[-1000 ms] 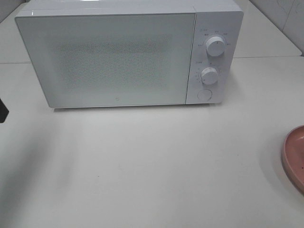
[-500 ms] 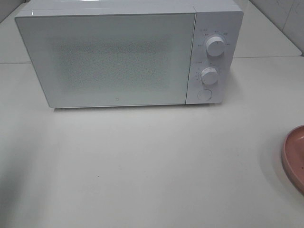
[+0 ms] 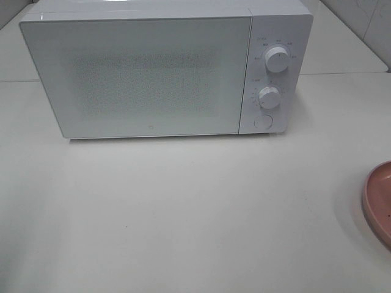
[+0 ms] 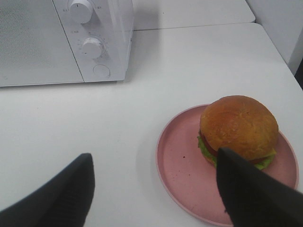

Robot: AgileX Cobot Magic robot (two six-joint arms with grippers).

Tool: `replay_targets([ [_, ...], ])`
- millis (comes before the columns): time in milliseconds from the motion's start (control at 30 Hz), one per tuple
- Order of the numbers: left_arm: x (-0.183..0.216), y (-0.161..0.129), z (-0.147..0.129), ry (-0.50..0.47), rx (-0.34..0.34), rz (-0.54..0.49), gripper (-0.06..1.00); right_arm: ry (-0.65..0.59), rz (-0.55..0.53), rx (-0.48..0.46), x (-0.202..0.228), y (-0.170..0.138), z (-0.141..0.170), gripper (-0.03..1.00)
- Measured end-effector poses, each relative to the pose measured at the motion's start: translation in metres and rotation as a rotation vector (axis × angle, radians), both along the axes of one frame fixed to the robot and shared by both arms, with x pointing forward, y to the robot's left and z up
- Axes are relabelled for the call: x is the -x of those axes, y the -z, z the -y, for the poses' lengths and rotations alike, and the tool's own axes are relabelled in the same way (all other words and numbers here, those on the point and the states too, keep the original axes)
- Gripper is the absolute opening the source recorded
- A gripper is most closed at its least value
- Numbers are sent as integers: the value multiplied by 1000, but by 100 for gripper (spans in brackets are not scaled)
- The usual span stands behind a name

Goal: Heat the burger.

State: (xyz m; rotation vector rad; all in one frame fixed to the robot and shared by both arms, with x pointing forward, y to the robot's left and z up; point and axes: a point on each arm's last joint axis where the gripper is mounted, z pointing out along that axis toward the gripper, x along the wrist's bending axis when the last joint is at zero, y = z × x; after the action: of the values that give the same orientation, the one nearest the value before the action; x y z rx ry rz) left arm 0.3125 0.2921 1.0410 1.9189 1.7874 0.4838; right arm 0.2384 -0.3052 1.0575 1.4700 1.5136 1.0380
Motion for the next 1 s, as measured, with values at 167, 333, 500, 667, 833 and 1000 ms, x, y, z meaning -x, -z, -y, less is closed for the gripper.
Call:
replay_targets([
  [167,17,-7,0,0,-2,110,99,0,0,0,0,0,0,69],
  [333,37,-13,-1,-1,-2,240,99,0,0,0,0,0,0,69],
  [500,62,-17,-1,-1,-1,394,99,0,0,0,0,0,0,69],
  [667,80,-17,-1,-2,-2,511,99,0,0,0,0,0,0,69],
  [833,83,-17,-2,-3,-2,525,99,0,0,0,0,0,0,69],
  [1000,83,-17,-2,-3,-2,525,99,0,0,0,0,0,0,69],
])
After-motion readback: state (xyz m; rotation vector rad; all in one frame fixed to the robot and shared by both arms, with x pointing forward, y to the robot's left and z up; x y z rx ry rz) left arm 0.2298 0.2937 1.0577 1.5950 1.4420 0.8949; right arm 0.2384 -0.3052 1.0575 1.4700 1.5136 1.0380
